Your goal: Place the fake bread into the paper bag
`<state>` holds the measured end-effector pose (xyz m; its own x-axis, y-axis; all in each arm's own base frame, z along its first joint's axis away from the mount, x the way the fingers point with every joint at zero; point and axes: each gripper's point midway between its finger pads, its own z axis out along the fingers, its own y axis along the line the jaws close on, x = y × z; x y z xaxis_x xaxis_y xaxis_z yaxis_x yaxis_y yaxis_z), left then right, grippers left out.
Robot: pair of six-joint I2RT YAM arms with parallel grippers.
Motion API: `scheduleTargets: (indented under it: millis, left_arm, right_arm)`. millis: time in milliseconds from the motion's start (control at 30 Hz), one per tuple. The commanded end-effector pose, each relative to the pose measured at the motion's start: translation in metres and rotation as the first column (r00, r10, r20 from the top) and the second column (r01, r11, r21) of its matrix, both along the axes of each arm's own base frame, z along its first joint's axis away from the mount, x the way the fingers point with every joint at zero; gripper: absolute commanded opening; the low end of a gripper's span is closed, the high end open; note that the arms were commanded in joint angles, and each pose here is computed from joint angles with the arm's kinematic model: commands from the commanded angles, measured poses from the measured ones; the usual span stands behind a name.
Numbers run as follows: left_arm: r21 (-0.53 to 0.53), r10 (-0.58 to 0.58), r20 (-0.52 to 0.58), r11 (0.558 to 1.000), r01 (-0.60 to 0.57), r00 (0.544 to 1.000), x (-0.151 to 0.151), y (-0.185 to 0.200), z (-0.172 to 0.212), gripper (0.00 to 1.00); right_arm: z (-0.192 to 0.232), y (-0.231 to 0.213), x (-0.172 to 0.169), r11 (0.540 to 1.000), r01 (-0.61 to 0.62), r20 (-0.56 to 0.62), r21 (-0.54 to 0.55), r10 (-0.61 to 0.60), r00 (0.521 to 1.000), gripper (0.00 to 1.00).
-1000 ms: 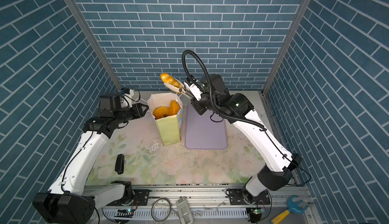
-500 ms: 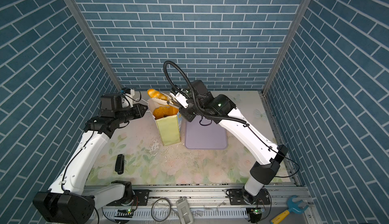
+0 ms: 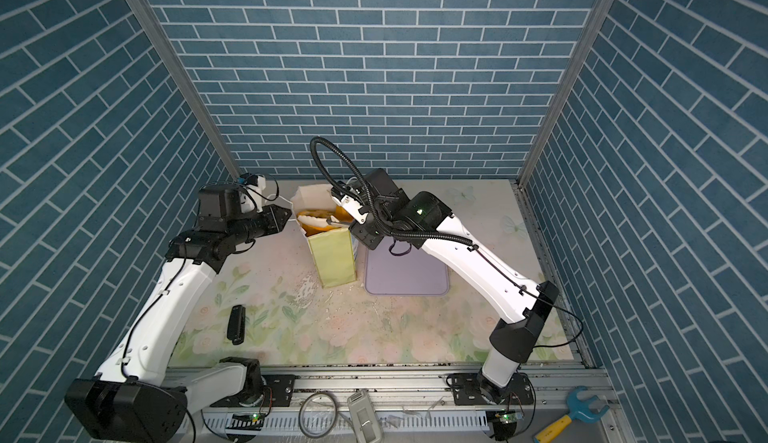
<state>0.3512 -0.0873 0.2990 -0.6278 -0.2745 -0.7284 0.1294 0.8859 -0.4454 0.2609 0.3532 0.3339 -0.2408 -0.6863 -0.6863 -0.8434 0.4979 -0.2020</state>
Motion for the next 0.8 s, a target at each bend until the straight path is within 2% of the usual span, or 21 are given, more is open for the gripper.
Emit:
scheduleTargets:
  millis: [0,200,433,633,767]
  left_arm:
    - [0.01,-0.006,0.006,1.0,0.006,1.0,-0.004,-0.001,0.001,0.23]
    - [0.011,-0.005,0.024,1.0,0.005,1.0,-0.005,0.0,0.007,0.27]
    - [0.084,0.014,0.076,0.996,-0.02,0.997,-0.013,0.011,0.028,0.46]
    - [0.233,0.064,0.118,0.968,-0.09,0.991,-0.019,0.035,0.046,0.54]
    - [0.278,0.099,0.155,0.95,-0.139,0.983,-0.019,0.052,0.056,0.57]
  right_arm:
    - [0.013,-0.001,0.002,1.0,0.003,0.056,0.008,-0.003,0.998,0.48]
    - [0.041,0.001,0.004,0.997,-0.015,0.127,0.081,0.004,0.992,0.45]
    - [0.087,-0.01,0.01,0.984,-0.006,0.241,0.176,-0.037,0.97,0.42]
    - [0.113,-0.043,0.031,0.969,0.114,0.31,0.219,-0.18,0.933,0.4]
    - [0.118,-0.074,0.047,0.938,0.222,0.297,0.265,-0.299,0.907,0.4]
